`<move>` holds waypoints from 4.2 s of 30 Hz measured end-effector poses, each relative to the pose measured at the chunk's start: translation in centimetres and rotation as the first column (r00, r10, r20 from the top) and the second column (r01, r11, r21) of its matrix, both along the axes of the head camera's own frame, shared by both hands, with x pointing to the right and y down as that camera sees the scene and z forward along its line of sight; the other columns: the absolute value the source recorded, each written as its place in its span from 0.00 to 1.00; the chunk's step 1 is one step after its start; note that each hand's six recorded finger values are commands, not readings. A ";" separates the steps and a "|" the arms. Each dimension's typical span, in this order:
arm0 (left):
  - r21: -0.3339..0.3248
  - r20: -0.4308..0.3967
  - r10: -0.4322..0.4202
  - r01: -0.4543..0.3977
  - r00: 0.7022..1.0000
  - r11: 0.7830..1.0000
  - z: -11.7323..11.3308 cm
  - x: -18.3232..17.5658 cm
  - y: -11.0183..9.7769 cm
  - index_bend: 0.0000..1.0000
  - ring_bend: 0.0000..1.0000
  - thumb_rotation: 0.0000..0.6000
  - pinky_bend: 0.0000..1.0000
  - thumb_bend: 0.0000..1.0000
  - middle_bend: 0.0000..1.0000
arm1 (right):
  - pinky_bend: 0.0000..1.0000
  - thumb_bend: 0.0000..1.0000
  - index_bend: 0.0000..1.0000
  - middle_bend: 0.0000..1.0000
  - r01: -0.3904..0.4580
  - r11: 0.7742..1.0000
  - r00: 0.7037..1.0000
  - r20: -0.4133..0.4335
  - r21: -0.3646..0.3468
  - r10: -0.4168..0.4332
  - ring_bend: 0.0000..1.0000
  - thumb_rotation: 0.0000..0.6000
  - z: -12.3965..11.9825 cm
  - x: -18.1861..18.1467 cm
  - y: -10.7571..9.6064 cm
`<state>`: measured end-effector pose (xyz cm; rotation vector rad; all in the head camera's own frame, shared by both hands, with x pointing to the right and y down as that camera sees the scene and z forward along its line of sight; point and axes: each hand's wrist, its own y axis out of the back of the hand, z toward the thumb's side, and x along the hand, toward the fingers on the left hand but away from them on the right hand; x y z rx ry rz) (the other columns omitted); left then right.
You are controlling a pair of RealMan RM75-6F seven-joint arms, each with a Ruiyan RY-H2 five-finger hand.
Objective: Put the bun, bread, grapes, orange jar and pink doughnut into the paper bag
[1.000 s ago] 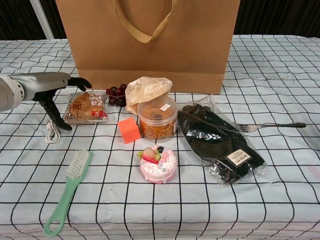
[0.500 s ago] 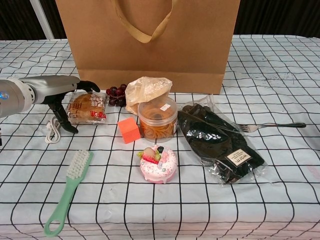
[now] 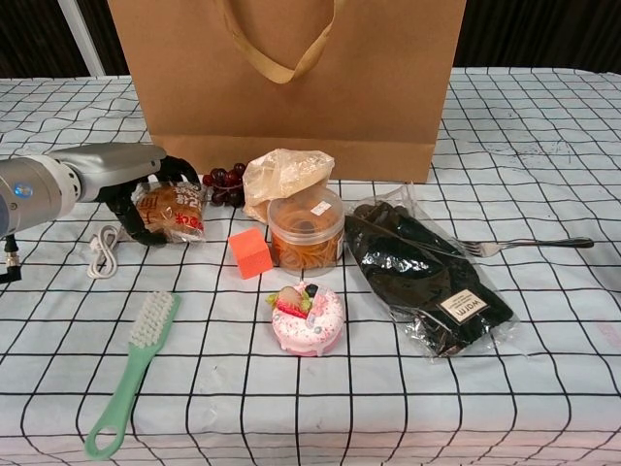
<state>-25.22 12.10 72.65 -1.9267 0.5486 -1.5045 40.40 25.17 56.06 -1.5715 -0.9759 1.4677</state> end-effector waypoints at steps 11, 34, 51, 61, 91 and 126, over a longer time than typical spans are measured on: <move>0.083 -0.032 -0.045 0.047 0.998 0.995 -2.5 -2.7 0.0 0.27 0.24 1.00 0.31 0.28 0.32 | 0.25 0.21 0.08 0.11 -0.002 1.000 1.000 0.004 0.004 0.002 0.19 1.00 -0.2 0.0 -0.1; 0.523 -0.395 0.156 0.082 0.905 0.848 -22.5 1.4 -5.5 0.30 0.24 1.00 0.30 0.28 0.33 | 0.25 0.21 0.08 0.11 -0.019 1.000 1.000 -0.011 -0.008 0.019 0.19 1.00 0.4 0.3 -0.1; 0.515 -0.438 0.035 0.219 0.898 0.829 -21.6 8.9 -18.4 0.28 0.18 1.00 0.29 0.24 0.27 | 0.25 0.21 0.08 0.11 -0.040 0.999 0.999 -0.033 -0.017 0.040 0.19 1.00 0.8 1.2 -0.2; 0.436 -0.373 -0.015 0.190 0.928 0.880 -19.0 9.4 -19.1 0.06 0.00 1.00 0.00 0.00 0.01 | 0.25 0.21 0.08 0.11 -0.054 0.999 0.998 -0.037 0.006 0.054 0.19 1.00 0.4 1.6 -0.3; 0.438 -0.333 -0.103 0.251 0.937 0.863 -19.4 -15.4 -0.1 0.10 0.02 1.00 0.10 0.00 0.10 | 0.25 0.21 0.08 0.11 -0.055 0.998 0.997 -0.050 0.039 0.057 0.19 1.00 -0.5 1.4 -0.4; 0.030 -0.506 -0.072 0.101 0.859 0.994 -0.3 4.8 0.0 0.18 0.09 1.00 0.13 0.12 0.21 | 0.25 0.21 0.08 0.11 -0.045 0.999 0.998 -0.036 0.005 0.045 0.19 1.00 0.4 1.4 0.0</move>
